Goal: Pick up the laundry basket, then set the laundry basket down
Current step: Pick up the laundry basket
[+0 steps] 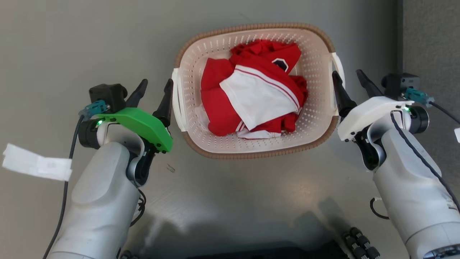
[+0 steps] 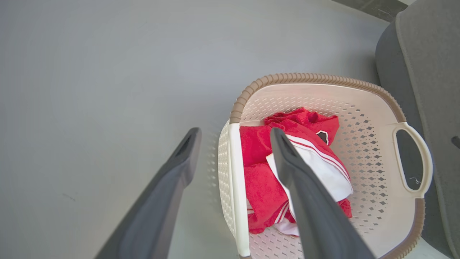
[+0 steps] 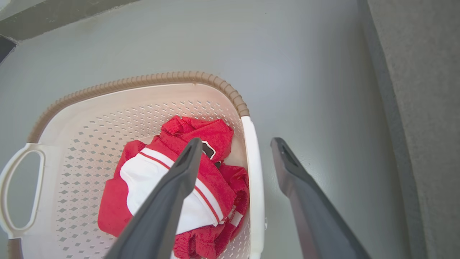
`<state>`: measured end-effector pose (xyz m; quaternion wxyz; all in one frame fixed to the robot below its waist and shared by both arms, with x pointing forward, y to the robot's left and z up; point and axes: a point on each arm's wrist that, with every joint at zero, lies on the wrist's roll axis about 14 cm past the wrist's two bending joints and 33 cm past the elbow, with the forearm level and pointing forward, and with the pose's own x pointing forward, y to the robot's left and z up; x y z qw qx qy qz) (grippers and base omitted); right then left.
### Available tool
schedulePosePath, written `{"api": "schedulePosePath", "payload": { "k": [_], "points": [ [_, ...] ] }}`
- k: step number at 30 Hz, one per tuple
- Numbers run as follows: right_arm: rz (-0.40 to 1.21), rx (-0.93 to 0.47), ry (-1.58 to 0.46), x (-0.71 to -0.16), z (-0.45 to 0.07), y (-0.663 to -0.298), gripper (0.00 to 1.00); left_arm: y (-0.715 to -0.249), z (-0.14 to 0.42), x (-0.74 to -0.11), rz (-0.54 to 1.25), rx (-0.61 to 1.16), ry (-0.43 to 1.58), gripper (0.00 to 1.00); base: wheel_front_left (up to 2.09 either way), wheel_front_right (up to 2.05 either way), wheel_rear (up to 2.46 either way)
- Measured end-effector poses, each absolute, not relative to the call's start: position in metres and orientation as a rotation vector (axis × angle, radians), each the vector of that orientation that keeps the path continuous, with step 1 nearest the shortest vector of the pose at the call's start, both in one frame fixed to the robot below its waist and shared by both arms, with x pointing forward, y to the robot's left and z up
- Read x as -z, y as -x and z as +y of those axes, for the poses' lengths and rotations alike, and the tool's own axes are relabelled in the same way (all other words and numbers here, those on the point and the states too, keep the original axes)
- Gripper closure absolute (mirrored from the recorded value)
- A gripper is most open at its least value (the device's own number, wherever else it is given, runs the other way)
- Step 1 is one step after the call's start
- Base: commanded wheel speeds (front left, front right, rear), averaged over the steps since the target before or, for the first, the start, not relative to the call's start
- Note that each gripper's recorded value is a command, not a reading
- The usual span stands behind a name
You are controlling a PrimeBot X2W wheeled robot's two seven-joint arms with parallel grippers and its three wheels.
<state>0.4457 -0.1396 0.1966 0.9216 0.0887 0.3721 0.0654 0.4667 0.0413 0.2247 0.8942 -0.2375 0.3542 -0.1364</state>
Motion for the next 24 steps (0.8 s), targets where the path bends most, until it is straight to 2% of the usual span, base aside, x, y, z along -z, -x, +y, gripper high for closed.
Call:
{"api": "schedulePosePath", "payload": {
  "k": [24],
  "points": [
    [0.979, -0.141, -0.142, -0.119, -0.142, -0.437, 0.0, -0.439, 0.009, -0.145, 1.017, 0.359, 0.517, 0.0, 0.0, 0.0, 0.0]
  ]
}}
